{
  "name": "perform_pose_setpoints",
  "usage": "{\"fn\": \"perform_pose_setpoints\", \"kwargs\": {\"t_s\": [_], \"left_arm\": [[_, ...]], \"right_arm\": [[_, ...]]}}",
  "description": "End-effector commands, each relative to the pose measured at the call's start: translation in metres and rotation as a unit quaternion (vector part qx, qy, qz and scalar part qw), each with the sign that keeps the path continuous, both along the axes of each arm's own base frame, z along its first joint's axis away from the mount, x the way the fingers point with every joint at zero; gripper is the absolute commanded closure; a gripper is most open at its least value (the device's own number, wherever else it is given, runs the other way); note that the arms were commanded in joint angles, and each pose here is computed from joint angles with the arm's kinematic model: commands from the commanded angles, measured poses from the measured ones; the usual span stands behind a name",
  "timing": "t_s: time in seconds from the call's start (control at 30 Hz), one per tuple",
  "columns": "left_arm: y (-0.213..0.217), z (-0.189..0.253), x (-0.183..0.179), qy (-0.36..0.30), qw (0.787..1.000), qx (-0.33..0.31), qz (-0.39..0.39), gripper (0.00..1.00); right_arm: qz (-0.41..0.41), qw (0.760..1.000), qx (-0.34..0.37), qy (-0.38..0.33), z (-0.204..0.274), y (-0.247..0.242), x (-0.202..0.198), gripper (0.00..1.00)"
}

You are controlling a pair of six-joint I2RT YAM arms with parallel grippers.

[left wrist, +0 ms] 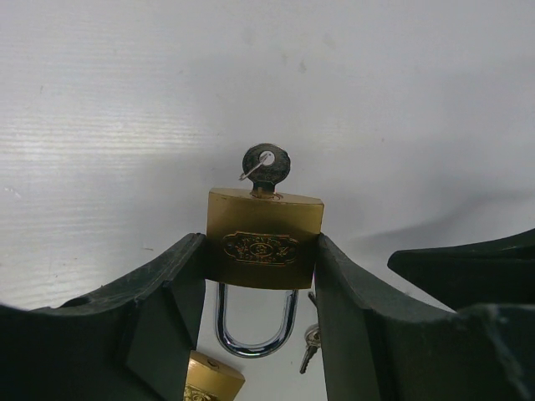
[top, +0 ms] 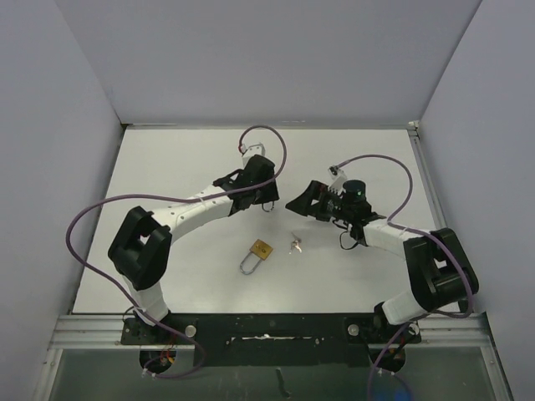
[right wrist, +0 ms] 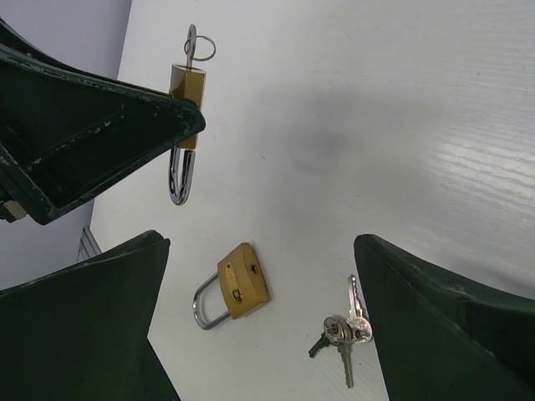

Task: Unlock with the key

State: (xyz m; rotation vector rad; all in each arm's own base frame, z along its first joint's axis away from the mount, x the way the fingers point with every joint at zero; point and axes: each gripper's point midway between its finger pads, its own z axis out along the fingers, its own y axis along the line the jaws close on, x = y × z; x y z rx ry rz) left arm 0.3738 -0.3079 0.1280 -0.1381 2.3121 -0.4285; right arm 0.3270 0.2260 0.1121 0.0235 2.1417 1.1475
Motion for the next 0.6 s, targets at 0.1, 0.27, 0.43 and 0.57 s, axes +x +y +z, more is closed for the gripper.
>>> {"fn": "perform_pose_setpoints", "kwargs": {"t_s": [0.1, 0.27, 0.43, 0.57], "left_arm": [[-0.02, 0.033, 0.008, -0.02, 0.998, -0.058, 0.002, 1.0], [-0.029, 0.043, 0.008, -0.025, 0.997, -0.078, -0.013, 1.0], [-0.034, 0.047, 0.008, -0.024, 0.996, -0.084, -0.024, 1.0], [-0.039, 0.051, 0.006, -0.024, 0.995, -0.094, -0.034, 1.0]], "right_arm": [[0.025, 0.996, 0.029, -0.082, 0.021, 0.021, 0.014, 0.0], [0.023, 0.992, 0.034, -0.119, 0.022, 0.025, 0.016, 0.01], [0.031, 0.992, 0.044, -0.112, 0.016, 0.032, 0.015, 0.02], [0.035, 0.992, 0.049, -0.111, 0.013, 0.037, 0.015, 0.02]]}}
